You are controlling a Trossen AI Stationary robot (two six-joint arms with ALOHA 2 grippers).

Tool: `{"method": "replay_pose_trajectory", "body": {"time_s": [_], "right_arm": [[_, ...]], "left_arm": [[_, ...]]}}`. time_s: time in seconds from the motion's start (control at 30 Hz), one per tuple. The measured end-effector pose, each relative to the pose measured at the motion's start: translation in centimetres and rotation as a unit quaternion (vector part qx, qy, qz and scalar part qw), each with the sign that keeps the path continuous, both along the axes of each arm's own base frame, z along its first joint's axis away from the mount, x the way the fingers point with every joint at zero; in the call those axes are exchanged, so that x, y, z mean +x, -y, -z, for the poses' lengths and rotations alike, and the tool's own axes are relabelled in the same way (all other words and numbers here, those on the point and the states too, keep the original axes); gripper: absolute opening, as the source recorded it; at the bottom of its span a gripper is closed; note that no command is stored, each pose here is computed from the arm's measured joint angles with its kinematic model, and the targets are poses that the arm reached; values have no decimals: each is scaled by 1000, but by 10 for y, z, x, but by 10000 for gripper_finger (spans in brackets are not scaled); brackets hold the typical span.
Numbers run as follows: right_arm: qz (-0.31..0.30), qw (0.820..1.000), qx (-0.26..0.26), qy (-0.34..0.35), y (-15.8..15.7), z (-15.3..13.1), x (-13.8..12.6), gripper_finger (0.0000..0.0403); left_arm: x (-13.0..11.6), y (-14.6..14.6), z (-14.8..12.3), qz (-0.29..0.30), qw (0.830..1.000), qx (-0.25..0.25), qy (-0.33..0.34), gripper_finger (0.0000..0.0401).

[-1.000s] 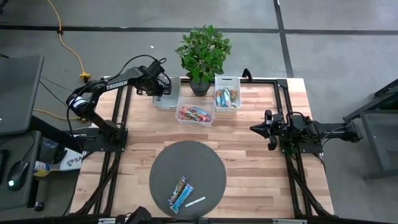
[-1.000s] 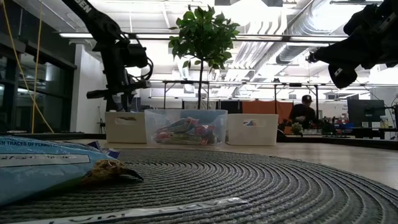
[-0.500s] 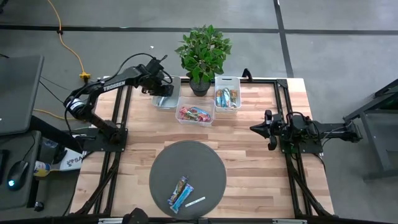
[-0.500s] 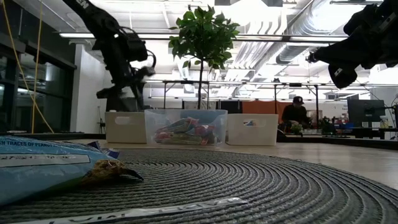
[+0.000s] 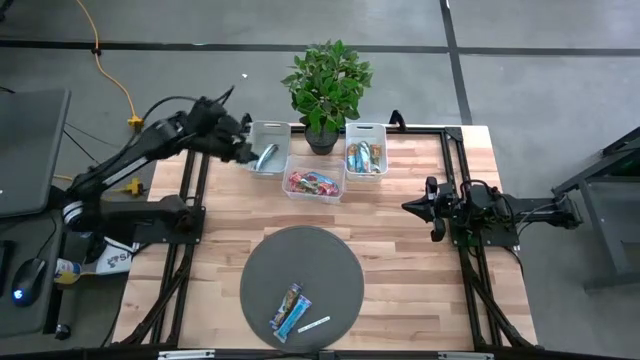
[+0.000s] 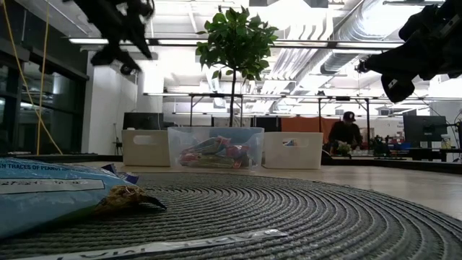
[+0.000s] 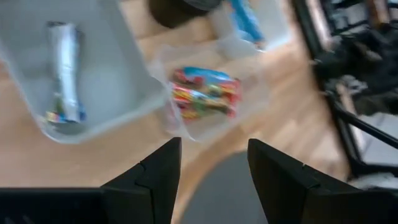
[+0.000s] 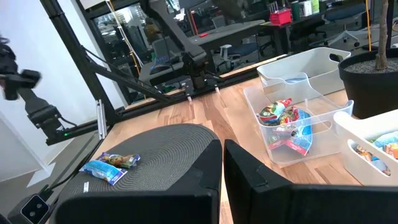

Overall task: Pick and place Granola Bars by type
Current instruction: Put the top blue granola bar into the gray bin

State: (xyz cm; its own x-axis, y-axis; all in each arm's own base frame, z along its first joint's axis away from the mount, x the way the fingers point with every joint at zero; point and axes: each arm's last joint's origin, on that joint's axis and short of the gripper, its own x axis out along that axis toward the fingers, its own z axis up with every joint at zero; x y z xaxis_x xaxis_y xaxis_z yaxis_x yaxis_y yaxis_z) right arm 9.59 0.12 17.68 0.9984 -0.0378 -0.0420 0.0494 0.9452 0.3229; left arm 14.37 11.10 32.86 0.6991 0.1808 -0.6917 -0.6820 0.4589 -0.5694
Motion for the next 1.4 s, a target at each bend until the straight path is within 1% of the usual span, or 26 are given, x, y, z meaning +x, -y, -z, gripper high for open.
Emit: {"method": "replay_pose_trajectory", "body": {"time_s": [0.1, 0.23, 0.4, 0.53, 0.63, 0.77, 1.0, 1.07, 1.2, 1.3, 1.4], "right_arm": [[0, 1000, 0, 0, 0, 0, 0, 0], [0, 1000, 0, 0, 0, 0, 0, 0], [0, 1000, 0, 0, 0, 0, 0, 0], [0, 1000, 0, 0, 0, 0, 0, 0], [0, 1000, 0, 0, 0, 0, 0, 0], [0, 1000, 0, 0, 0, 0, 0, 0], [0, 1000, 0, 0, 0, 0, 0, 0], [0, 1000, 0, 0, 0, 0, 0, 0], [0, 1000, 0, 0, 0, 0, 0, 0], [0, 1000, 0, 0, 0, 0, 0, 0], [0, 1000, 0, 0, 0, 0, 0, 0]], "left_arm": [[-3, 30, -11, 9, 1000, 5, 21, 181], [-1, 66, -18, 17, 999, 0, 35, 181], [7, 108, -16, 31, 999, -9, 30, 181], [20, 144, -8, 35, 999, -11, 18, 181], [30, 171, 3, 33, 999, -7, 0, 181], [45, 205, 26, 31, 999, -5, -42, 181], [69, 247, 74, 27, 991, -22, -131, 181], [76, 257, 86, 41, 987, -32, -151, 181], [92, 274, 106, 92, 981, -54, -164, 181], [105, 285, 117, 142, 976, -66, -152, 181], [113, 292, 126, 161, 973, -76, -145, 181]]}}
